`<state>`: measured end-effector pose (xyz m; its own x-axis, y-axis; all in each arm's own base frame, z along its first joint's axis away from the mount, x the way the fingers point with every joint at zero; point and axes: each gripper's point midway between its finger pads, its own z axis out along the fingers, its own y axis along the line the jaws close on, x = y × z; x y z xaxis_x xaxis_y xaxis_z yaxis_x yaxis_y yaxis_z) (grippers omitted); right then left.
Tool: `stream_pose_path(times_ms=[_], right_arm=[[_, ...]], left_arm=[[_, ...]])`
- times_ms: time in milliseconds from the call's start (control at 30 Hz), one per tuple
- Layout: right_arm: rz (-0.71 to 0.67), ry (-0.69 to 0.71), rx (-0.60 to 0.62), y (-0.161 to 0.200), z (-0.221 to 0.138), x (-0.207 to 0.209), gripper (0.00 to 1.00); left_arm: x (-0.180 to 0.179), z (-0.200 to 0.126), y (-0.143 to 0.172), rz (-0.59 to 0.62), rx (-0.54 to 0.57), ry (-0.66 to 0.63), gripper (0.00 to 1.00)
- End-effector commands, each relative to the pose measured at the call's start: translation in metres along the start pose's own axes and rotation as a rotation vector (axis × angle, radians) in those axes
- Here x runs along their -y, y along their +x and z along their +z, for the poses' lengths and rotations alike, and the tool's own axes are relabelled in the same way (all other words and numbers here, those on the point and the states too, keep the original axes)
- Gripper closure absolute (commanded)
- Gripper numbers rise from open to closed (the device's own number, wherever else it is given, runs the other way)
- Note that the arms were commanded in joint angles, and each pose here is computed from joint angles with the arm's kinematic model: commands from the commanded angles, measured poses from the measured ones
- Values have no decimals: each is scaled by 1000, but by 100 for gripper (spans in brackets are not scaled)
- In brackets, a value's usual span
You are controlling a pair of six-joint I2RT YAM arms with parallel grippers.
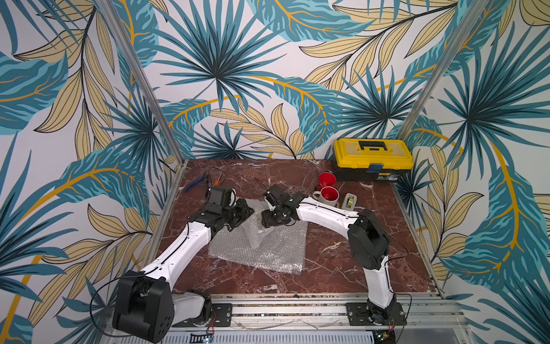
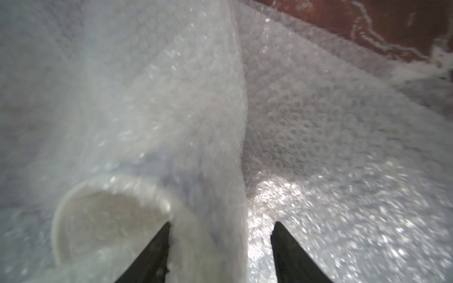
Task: Wrap mugs in bubble wrap
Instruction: Wrap the mug in bubble wrap.
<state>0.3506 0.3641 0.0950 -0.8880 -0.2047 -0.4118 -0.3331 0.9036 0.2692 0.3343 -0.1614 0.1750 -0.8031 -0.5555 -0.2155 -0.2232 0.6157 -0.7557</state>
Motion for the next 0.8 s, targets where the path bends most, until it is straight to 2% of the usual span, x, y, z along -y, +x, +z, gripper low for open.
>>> stream_pose_path(times_ms=[0, 133, 300, 567, 700, 767], right_arm=[[28, -11, 90, -14, -24, 9, 33], [45, -15, 143, -12, -35, 15, 27], [62, -2, 179, -11, -41, 23, 25], [60, -4, 144, -6, -30, 23, 25], [54, 39, 71, -2, -10, 27, 30], [53, 53, 42, 0, -1, 28, 35]], left_arm=[[27, 1, -13, 49, 31, 59, 100], [28, 15, -10, 54, 9, 54, 100], [24, 32, -4, 56, -30, 31, 100], [14, 40, 1, 54, -42, 0, 100], [13, 37, 2, 54, -33, -1, 100], [13, 36, 2, 53, -30, -2, 100]])
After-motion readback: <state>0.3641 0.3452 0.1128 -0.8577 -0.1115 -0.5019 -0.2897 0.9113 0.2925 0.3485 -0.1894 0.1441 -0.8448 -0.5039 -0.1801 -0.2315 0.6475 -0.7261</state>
